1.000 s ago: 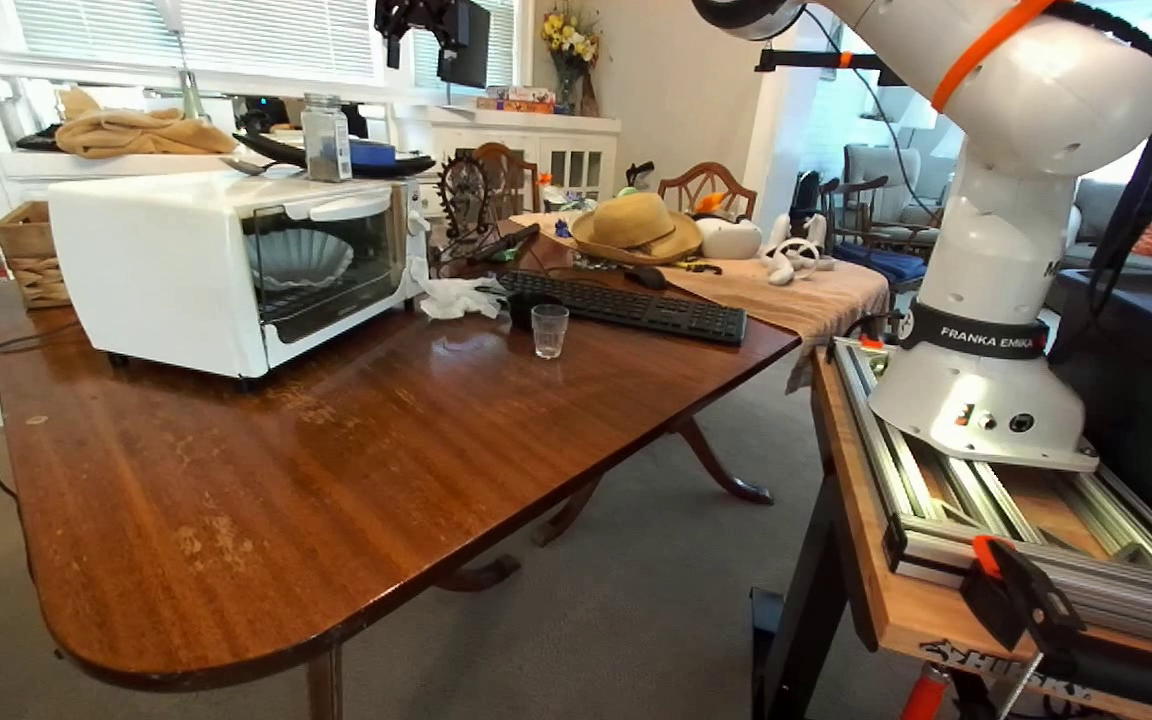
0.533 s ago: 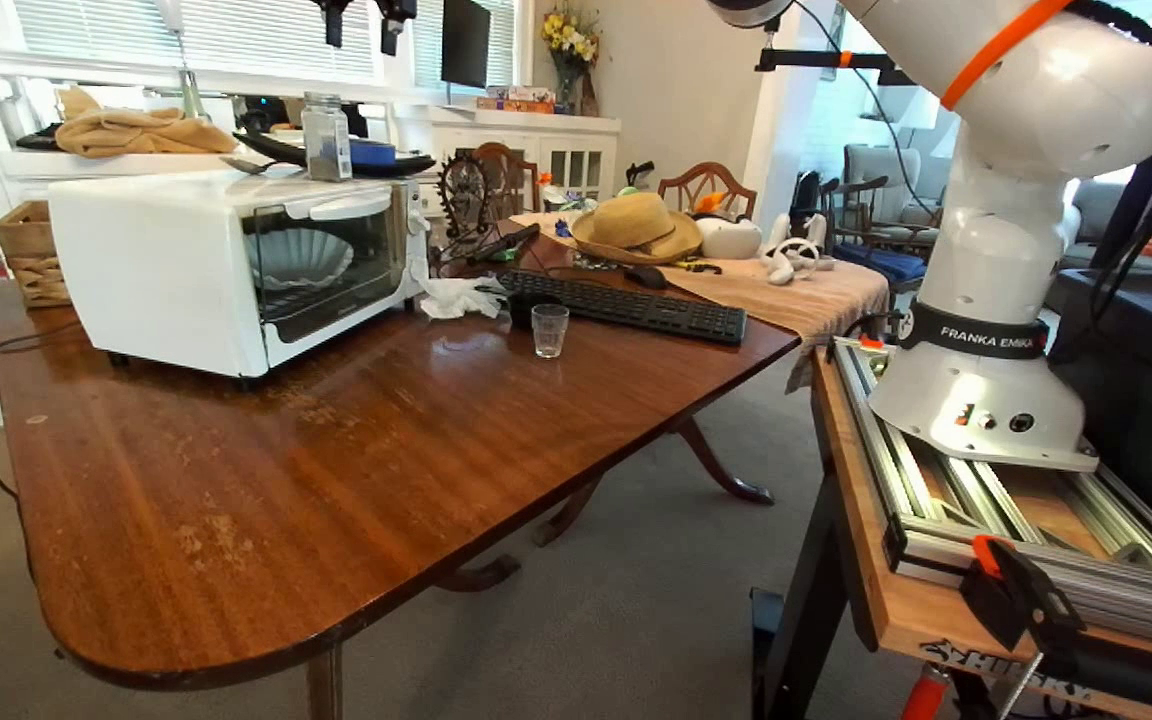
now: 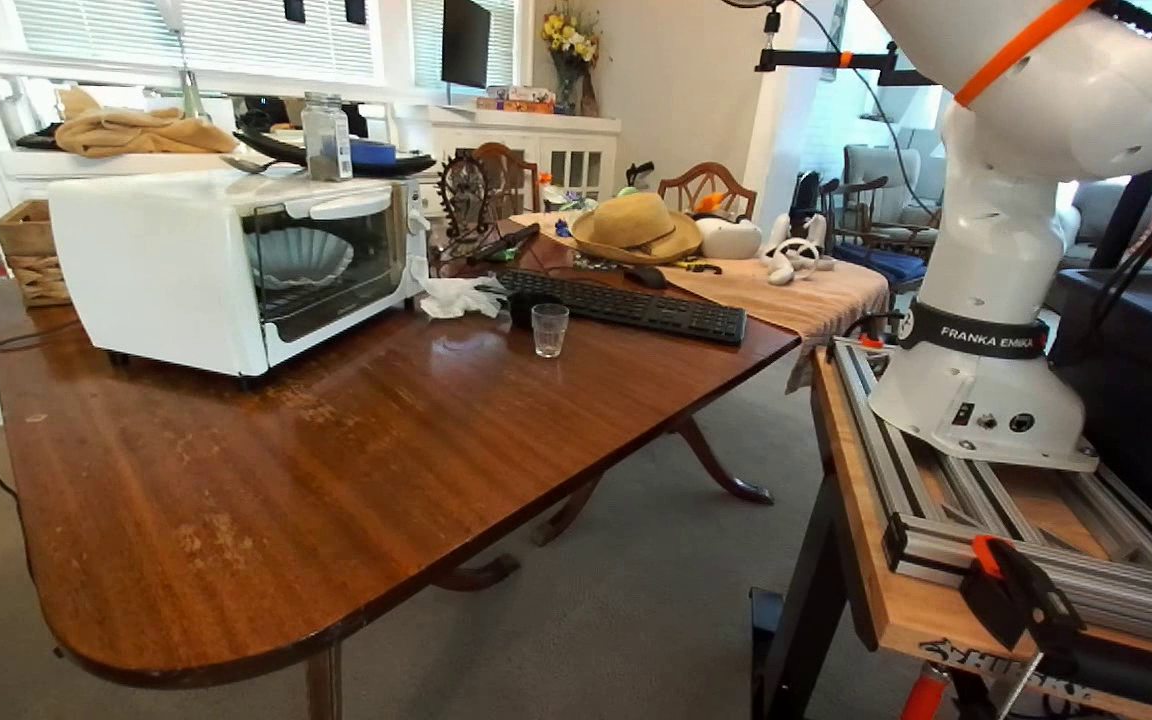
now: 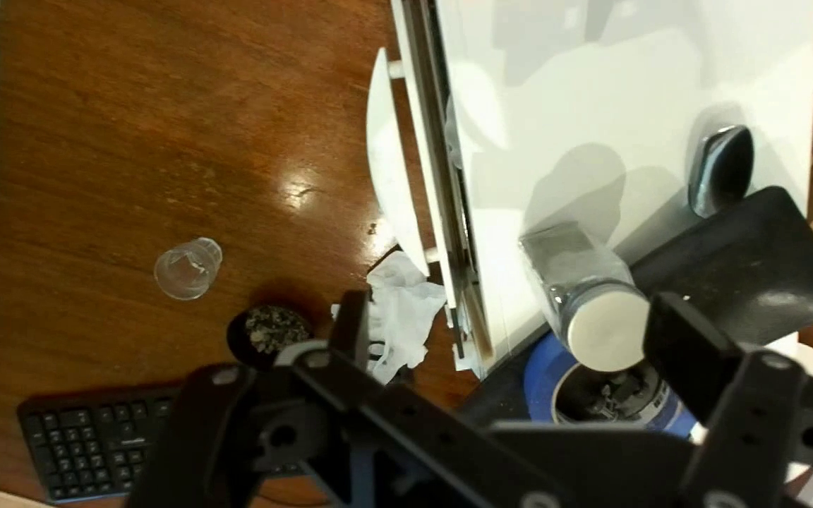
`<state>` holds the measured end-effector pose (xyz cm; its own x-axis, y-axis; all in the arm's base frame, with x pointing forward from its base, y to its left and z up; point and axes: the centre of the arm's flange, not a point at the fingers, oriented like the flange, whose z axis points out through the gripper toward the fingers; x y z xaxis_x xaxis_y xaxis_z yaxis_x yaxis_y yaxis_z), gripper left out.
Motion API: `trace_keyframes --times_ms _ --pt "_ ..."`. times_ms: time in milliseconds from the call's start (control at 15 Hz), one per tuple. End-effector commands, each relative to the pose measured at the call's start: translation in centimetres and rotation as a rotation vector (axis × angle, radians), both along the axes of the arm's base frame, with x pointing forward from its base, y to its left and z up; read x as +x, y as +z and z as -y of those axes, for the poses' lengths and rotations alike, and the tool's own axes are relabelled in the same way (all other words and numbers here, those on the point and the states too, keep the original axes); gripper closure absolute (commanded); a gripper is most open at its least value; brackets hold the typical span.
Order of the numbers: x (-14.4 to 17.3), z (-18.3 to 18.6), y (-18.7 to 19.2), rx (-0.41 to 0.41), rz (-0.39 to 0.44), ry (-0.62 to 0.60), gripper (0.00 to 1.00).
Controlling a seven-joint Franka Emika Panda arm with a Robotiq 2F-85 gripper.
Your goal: Put the blue masking tape on the black tray.
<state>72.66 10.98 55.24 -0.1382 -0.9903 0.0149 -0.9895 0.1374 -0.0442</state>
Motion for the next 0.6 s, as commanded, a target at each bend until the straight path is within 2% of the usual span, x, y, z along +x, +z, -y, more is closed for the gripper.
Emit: trace_keyframes --times_ms 0,67,200,533 --pt "-7.4 -0.3 -2.5 -0.094 -0.031 0.087 0.0" --pt "-7.6 -0.3 -2.5 -0.132 -0.017 0.155 0.0" --pt "-7.7 0.0 -2.2 -0.163 -0.025 0.257 0.0" --pt "-7.4 2.1 -1.0 -0.262 0.028 0.486 0.0"
